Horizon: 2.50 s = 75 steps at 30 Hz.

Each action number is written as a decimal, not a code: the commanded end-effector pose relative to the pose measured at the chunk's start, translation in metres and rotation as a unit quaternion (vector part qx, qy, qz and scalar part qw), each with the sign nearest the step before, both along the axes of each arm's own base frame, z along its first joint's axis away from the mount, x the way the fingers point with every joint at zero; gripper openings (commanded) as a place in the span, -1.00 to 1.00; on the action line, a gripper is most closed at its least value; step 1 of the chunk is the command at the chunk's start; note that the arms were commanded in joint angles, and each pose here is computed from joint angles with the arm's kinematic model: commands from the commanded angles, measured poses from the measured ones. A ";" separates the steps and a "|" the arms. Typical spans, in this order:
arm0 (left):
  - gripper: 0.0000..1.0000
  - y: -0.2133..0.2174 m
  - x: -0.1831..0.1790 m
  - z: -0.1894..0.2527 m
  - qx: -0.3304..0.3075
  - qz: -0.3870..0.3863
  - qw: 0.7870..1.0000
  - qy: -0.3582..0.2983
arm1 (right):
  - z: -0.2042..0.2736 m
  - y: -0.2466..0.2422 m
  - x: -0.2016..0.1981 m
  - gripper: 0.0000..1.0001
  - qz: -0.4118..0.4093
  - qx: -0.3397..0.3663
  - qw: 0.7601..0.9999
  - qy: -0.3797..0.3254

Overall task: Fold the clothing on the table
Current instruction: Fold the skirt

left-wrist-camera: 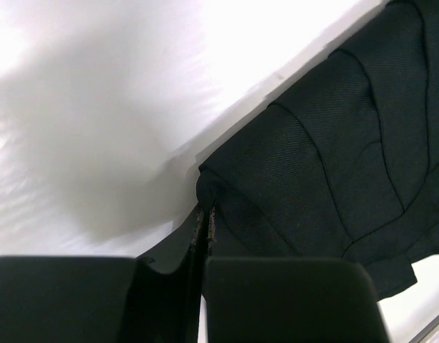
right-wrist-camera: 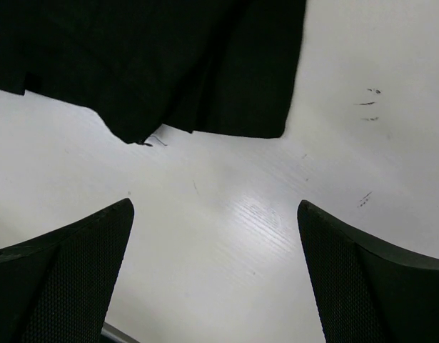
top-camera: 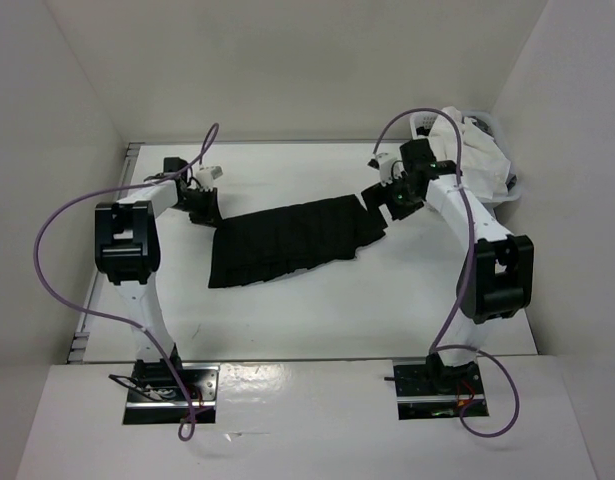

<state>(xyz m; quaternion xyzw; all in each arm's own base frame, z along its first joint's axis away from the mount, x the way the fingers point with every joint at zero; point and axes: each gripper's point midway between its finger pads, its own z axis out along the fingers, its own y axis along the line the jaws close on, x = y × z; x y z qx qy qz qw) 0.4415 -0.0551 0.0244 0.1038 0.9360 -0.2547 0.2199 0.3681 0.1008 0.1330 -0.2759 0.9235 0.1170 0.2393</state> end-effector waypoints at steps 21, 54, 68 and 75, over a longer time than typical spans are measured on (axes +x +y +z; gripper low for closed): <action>-1.00 0.013 -0.031 0.011 0.026 0.068 0.997 0.039 | -0.077 0.021 0.078 0.99 0.011 0.122 0.989 0.085; -1.00 0.007 -0.038 0.005 0.011 0.053 0.997 0.048 | -0.132 0.081 0.023 0.48 0.090 0.168 0.961 0.199; -1.00 0.007 -0.038 0.005 0.011 0.053 0.997 0.048 | -0.127 0.076 0.023 -0.09 0.085 0.154 0.968 0.182; -1.00 0.007 -0.038 0.002 0.012 0.049 0.997 0.050 | -0.121 0.069 0.030 -0.87 0.068 0.131 0.974 0.170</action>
